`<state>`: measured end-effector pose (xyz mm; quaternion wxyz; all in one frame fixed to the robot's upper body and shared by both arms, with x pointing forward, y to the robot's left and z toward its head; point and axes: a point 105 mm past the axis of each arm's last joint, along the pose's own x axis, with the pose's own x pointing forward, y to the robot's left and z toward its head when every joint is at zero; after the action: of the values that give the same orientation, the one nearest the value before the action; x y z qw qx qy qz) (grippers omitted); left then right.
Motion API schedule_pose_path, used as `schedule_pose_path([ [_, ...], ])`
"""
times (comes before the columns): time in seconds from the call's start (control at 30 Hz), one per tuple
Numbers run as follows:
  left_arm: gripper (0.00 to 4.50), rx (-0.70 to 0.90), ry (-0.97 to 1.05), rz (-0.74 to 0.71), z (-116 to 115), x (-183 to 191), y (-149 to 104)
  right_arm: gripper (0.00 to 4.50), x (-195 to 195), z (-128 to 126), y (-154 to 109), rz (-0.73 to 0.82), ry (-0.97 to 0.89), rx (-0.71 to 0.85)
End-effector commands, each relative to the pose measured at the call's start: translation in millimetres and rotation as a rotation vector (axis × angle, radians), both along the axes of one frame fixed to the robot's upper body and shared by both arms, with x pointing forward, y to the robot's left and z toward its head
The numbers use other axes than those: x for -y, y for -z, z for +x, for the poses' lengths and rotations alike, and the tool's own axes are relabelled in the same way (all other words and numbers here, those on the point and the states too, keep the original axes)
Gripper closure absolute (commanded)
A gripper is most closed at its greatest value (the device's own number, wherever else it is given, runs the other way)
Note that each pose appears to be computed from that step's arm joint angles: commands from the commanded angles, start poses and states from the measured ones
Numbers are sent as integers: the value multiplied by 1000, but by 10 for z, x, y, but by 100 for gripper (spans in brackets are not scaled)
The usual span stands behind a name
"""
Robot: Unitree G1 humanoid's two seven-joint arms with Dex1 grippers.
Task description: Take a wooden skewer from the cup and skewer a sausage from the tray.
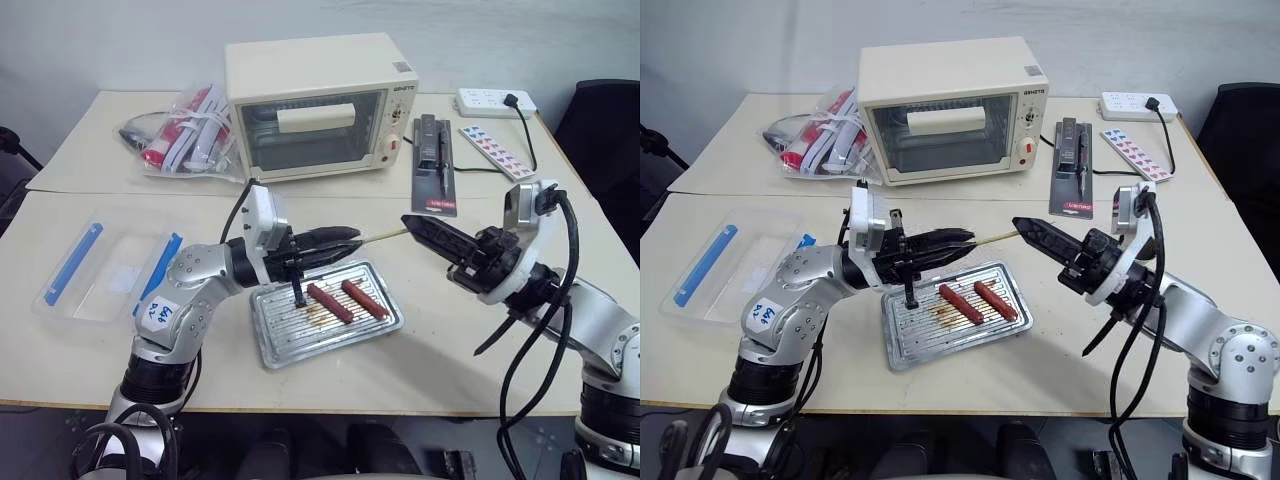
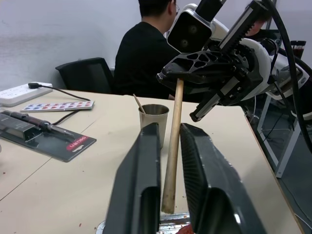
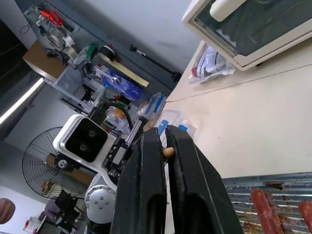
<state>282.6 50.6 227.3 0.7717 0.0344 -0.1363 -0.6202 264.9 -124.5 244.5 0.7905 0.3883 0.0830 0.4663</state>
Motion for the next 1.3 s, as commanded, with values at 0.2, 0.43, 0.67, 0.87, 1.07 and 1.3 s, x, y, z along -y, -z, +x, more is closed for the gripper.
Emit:
schedule_pose_path([
  [0.2,426,16,33,-4,-67,53,-46,450,-48,-53,-158,31,-18,59],
  [0.43,279,15,31,-5,-75,59,-45,450,-64,-49,-166,35,-11,58],
  [0.67,258,14,30,-19,-51,71,-47,450,-86,-47,-210,55,-4,69],
  [0.87,285,18,37,-37,-48,103,-68,450,-89,-49,-207,53,2,67],
  [1.07,416,20,35,-60,-49,105,-107,450,-77,-55,-204,49,3,70],
  [1.3,447,26,10,-42,-15,115,-110,450,-115,-148,-243,40,-50,118],
])
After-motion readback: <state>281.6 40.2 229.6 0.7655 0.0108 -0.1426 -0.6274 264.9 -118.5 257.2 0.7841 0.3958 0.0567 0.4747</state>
